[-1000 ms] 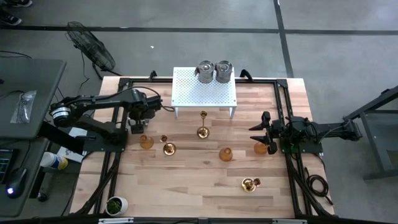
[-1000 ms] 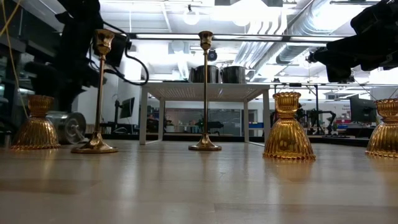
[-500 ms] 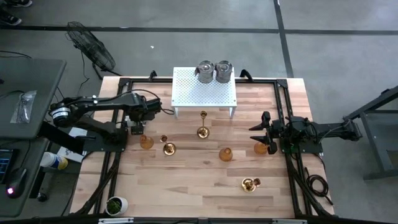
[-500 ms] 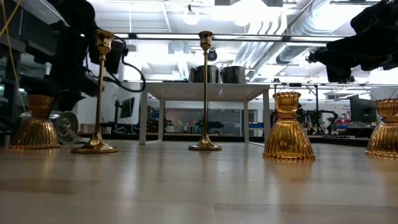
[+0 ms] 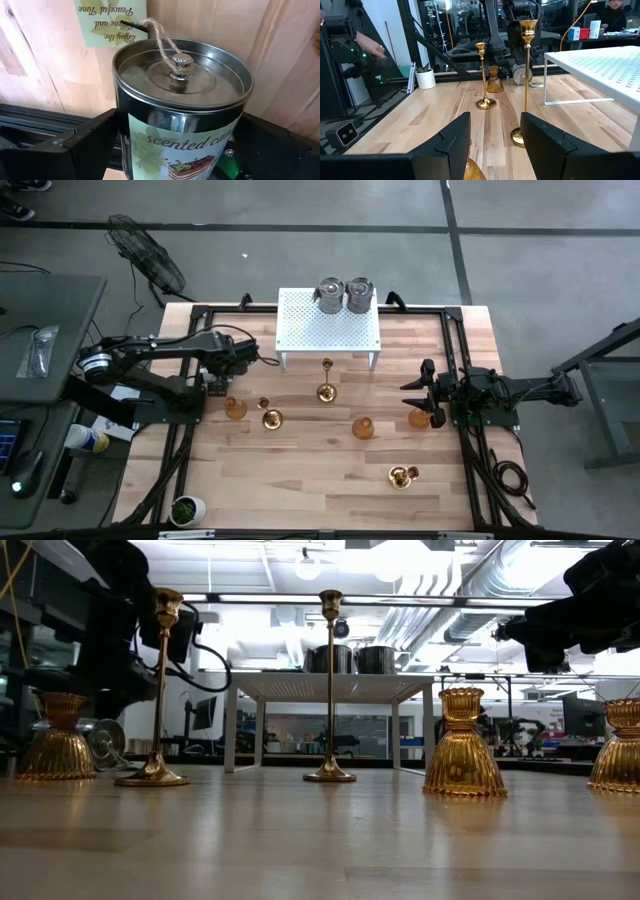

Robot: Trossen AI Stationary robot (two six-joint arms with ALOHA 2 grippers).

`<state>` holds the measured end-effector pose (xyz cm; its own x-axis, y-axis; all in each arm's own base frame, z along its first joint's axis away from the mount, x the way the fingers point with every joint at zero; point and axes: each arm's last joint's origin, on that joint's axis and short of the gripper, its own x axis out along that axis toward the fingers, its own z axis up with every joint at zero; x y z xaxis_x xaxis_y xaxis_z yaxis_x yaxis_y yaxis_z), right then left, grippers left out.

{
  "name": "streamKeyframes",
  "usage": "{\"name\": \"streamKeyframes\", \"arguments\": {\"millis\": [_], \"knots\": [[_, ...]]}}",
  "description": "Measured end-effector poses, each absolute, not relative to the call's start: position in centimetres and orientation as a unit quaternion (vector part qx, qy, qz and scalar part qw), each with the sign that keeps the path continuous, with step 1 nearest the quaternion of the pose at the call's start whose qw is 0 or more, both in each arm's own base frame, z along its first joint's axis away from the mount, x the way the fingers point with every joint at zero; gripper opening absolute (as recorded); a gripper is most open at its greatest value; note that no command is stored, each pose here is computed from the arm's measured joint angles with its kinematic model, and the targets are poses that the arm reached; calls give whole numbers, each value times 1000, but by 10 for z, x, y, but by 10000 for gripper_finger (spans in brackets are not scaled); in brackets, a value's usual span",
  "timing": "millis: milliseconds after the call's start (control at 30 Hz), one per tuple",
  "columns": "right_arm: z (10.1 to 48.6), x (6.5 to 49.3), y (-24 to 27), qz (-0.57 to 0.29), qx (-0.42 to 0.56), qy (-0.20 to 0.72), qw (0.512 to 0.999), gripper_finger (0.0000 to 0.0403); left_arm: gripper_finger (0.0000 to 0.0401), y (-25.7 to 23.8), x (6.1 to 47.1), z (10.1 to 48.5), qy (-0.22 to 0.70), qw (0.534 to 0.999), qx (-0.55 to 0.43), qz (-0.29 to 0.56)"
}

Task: Pick & Place candle stick holders
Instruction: Put the silver scented candle aligned with the other silver scented candles on the shelf

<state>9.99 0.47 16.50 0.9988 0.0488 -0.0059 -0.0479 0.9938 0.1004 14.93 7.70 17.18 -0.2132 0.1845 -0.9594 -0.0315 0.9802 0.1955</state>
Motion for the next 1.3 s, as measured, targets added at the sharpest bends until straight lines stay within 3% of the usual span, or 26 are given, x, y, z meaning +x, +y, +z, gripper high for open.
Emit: {"name": "streamKeyframes", "arguments": {"millis": [600, 867, 1300], "knots": [[165, 100, 5, 24, 50, 4, 998, 165, 362, 77, 151, 166, 762, 643, 48, 65], [165, 100, 5, 24, 50, 4, 998, 165, 336, 77, 153, 166, 754, 651, 42, 69], [165, 100, 5, 24, 50, 4, 998, 165, 329, 77, 153, 166, 751, 654, 31, 85]]}}
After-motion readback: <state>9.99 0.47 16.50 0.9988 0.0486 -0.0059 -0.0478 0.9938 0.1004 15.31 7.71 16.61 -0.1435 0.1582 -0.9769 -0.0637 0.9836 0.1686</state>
